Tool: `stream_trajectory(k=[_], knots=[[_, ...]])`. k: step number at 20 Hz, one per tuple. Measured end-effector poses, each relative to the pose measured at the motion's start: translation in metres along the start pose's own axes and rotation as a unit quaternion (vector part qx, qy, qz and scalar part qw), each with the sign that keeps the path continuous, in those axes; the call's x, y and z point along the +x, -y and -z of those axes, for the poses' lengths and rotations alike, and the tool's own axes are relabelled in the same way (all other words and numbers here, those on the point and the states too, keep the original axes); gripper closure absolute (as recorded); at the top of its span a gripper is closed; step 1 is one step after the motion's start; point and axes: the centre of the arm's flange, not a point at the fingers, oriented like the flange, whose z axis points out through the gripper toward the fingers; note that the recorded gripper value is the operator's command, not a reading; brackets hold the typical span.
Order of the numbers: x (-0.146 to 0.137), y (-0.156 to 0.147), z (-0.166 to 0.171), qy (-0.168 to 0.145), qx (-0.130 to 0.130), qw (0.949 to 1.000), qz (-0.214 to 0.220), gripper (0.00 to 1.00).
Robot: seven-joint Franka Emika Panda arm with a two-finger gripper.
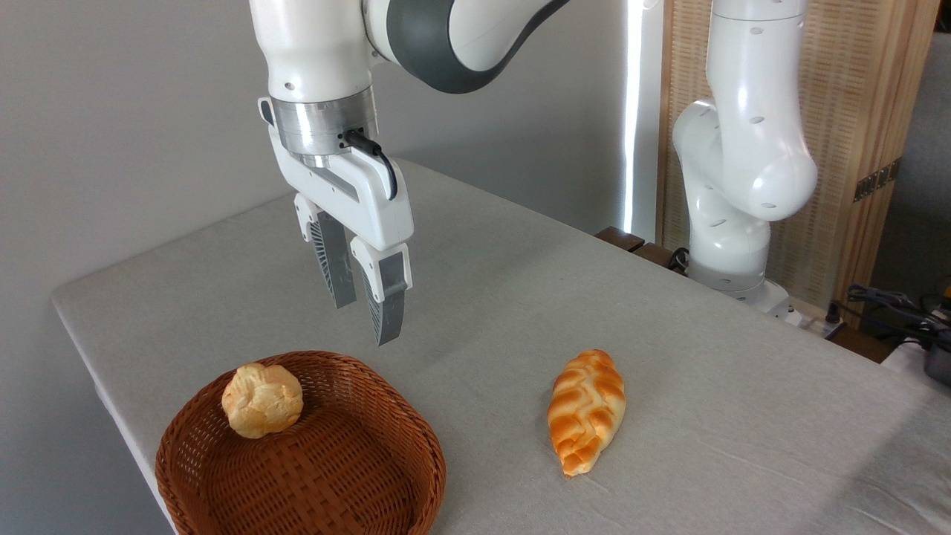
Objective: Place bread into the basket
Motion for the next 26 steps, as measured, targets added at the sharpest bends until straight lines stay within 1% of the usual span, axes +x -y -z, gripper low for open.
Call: stream_trajectory(k=[22,26], knots=[[-0.001,0.001,0.001,-0.001,0.000,1.0000,0.001,0.00],[-0.015,0.011,0.015,-0.012,0.005,0.9998,0.015,0.00]])
